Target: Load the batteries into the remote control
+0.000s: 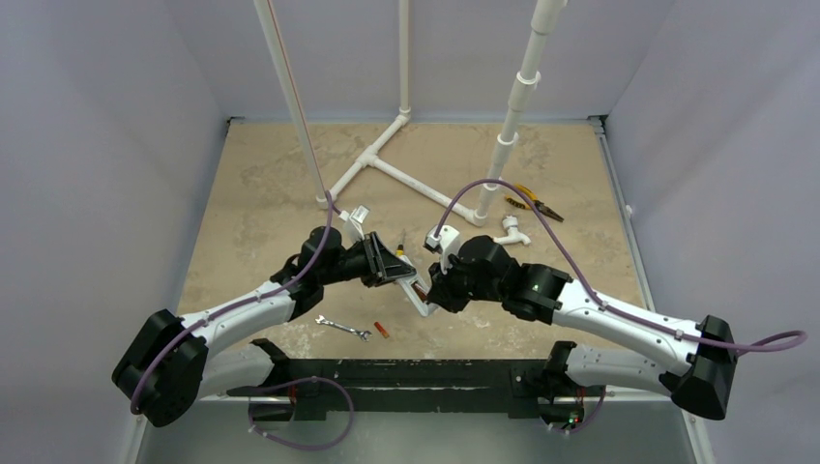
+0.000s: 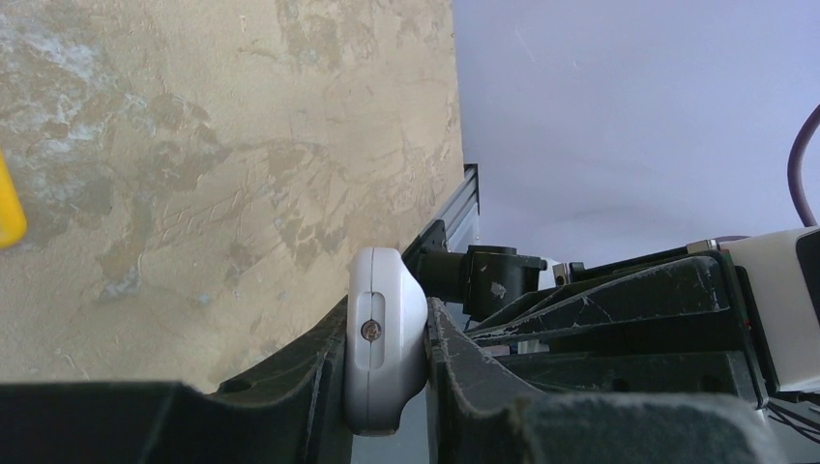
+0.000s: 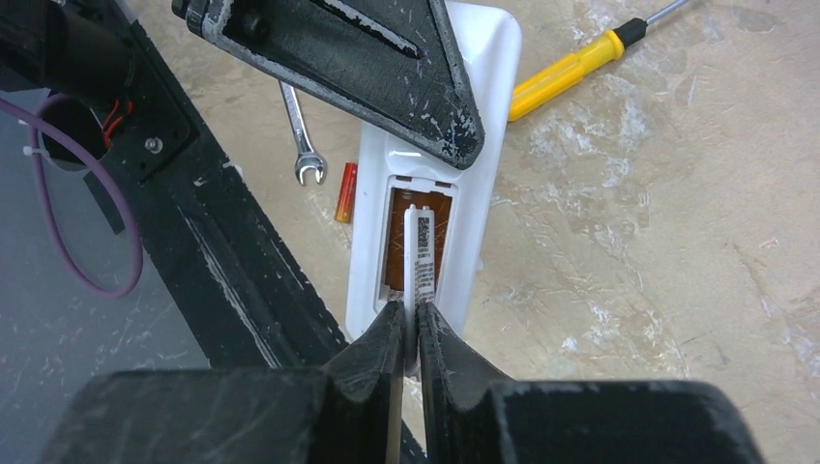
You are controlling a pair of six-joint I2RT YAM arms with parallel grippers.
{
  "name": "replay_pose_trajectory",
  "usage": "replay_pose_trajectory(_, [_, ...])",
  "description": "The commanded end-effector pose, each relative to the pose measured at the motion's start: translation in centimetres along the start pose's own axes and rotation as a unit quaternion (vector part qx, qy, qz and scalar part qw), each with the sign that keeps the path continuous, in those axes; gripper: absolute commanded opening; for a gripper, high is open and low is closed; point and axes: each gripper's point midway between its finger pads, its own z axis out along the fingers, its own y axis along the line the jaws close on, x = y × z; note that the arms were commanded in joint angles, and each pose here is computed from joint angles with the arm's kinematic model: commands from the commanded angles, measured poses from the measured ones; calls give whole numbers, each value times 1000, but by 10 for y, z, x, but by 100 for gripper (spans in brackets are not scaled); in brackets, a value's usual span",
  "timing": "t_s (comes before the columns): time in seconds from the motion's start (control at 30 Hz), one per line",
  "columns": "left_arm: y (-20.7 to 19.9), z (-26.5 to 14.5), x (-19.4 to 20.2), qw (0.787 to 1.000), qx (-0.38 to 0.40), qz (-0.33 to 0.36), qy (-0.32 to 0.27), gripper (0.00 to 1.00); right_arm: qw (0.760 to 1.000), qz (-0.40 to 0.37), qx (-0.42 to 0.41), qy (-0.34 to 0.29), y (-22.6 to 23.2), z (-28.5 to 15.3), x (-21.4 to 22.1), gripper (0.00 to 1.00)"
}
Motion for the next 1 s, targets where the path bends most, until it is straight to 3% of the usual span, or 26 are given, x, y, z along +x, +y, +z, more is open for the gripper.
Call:
replay_pose_trajectory(0.0, [-28, -2, -15, 999, 40, 23, -25, 0, 1000, -11, 8, -4, -2, -5, -2, 7])
replay_pose_trajectory(0.07, [-27, -2, -15, 999, 38, 24, -25, 0, 1000, -12, 13, -6, -3, -6, -4, 1])
replay_pose_trajectory(0.3, [-24, -1, -16, 999, 27, 22, -27, 0, 999, -9, 31, -27, -8, -14, -15, 0])
replay_pose_trajectory(0.4, [-12, -3, -19, 999, 2, 17, -29, 0, 993, 11, 69, -94, -19, -29, -38, 0])
replay_pose_trajectory(0.53, [10, -16, -29, 998, -24, -3, -51, 0, 968, 32, 174, -178, -58, -52, -56, 0])
replay_pose_trajectory(0.7, [19, -40, -36, 994, -68, 35, -72, 0, 953, 41, 269, -137, -91, -33, -38, 0])
replay_pose_trajectory(0.97, [3, -71, -51, 986, -88, 89, -113, 0, 951, 49, 290, -96, -108, 30, 1, 0])
